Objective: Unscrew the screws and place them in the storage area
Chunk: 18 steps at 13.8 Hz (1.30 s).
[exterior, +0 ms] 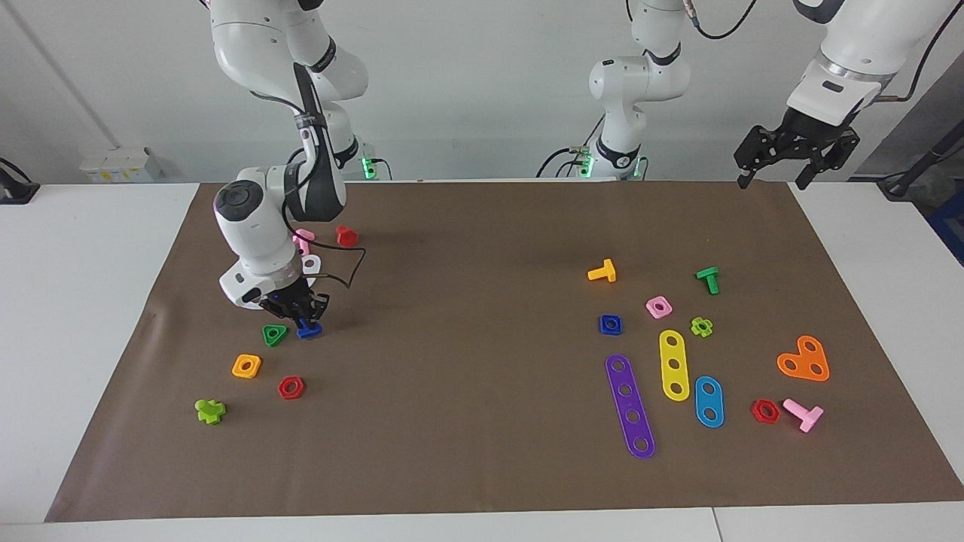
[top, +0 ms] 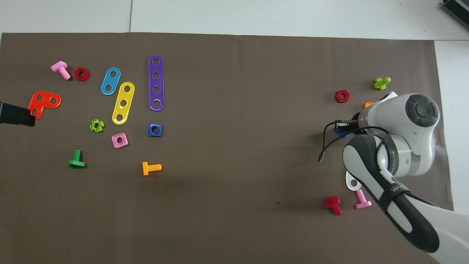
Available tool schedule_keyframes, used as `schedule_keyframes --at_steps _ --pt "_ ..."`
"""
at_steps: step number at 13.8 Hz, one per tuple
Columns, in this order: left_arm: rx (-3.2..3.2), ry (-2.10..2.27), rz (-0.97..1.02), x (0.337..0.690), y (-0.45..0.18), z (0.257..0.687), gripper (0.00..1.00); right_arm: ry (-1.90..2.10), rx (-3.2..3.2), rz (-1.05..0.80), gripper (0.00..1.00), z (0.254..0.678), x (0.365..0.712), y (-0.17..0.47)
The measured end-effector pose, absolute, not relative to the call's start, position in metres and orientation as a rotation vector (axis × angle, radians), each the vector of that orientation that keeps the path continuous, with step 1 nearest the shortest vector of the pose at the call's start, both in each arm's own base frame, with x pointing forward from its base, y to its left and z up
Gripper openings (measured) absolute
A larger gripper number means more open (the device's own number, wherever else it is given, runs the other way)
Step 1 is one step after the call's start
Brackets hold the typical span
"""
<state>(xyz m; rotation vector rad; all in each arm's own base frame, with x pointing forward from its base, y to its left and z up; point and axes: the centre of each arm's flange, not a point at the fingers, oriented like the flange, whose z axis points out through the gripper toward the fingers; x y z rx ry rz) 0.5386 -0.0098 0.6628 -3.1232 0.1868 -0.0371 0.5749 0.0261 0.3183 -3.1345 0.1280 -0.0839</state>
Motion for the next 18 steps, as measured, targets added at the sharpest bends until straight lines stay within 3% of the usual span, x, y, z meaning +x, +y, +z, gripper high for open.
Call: schedule_keyframes --at_steps 4,8,11,12,15,18 --pt "-3.123 0.187 -0.037 0.539 -0.010 0.663 1.00 0.128 -3.135 -0.070 0.23 0.311 0.570 0.026" --pt "-3.123 0.187 -0.037 0.539 -0.010 0.663 1.00 0.128 -3.133 -0.100 0.66 0.317 0.572 0.026" --pt "-3.123 0.187 -0.037 0.539 -0.010 0.663 1.00 0.128 -3.125 -0.175 0.96 0.347 0.581 0.027" --pt "-3.123 0.187 -0.037 0.539 -0.010 0.663 1.00 0.129 -3.125 -0.178 1.00 0.362 0.585 0.026" --pt "-3.123 0.187 -0.037 0.539 -0.010 0.663 1.00 0.155 -3.128 -0.152 1.00 0.427 0.595 0.017" --pt "-3.123 0.187 -0.037 0.539 -0.010 0.663 1.00 0.205 -3.125 -0.155 1.00 0.494 0.581 -0.002"
